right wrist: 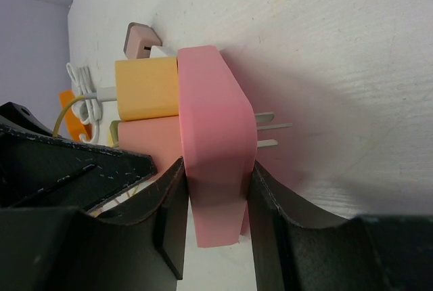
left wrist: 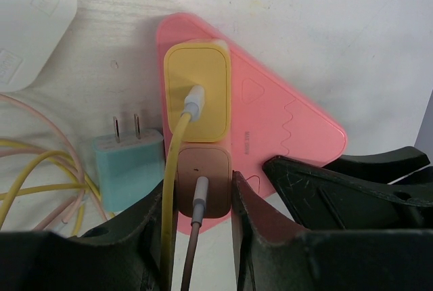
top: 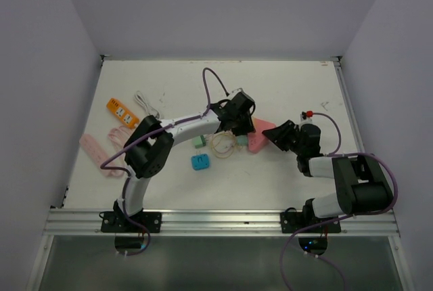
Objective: Pull the plug off the socket
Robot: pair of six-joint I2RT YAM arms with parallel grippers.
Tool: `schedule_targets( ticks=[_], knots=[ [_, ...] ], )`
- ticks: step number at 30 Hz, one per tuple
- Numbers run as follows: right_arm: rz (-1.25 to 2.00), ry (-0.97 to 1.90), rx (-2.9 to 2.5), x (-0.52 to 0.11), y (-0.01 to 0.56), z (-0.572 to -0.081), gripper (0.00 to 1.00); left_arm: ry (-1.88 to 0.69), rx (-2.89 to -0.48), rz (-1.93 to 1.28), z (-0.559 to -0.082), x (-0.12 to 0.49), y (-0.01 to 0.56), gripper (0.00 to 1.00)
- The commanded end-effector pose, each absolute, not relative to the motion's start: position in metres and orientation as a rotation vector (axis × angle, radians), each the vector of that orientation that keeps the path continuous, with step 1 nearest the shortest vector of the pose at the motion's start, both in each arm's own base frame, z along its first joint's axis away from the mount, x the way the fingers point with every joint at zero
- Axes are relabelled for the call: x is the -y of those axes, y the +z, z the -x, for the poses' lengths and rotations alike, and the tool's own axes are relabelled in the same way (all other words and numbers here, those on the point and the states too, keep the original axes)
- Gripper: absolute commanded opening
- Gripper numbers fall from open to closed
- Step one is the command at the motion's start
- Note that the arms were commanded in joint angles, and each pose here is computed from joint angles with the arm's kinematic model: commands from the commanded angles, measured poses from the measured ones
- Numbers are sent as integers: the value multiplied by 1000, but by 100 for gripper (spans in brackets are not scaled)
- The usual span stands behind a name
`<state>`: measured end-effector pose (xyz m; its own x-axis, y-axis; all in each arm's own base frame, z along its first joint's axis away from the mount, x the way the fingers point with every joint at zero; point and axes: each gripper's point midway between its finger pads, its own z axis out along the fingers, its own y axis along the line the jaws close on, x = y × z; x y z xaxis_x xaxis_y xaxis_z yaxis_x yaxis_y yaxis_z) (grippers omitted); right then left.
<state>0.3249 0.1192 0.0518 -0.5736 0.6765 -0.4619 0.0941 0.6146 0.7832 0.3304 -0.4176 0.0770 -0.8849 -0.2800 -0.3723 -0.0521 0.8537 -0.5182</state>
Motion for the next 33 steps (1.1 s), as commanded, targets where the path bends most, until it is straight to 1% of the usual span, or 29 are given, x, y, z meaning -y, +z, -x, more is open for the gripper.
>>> schedule_targets(
  ticks=[1,12,16,20,24,25,30,33],
  knots=[
    [-781,556,-2220,-71,-13,-300,0,-730,-2505,273,-335,401,136,0],
    [-771,526,-2222,-71,-12,-301,0,-736,-2477,293,-343,387,155,0],
    [-770,523,-2224,-71,-12,-301,0,-733,-2491,282,-340,387,150,0],
    [-768,528,-2225,-72,-11,-301,0,-720,-2548,235,-329,384,131,0],
    [-760,533,-2229,-73,-11,-302,0,-684,-2598,213,-318,374,114,11],
    [-756,531,-2230,-73,-12,-302,0,-678,-2597,208,-315,370,112,16],
    [-744,542,-2231,-75,-10,-302,0,-674,-2578,215,-313,359,111,30],
    [-737,548,-2229,-76,-10,-303,0,-661,-2571,218,-313,353,111,44]
  ],
)
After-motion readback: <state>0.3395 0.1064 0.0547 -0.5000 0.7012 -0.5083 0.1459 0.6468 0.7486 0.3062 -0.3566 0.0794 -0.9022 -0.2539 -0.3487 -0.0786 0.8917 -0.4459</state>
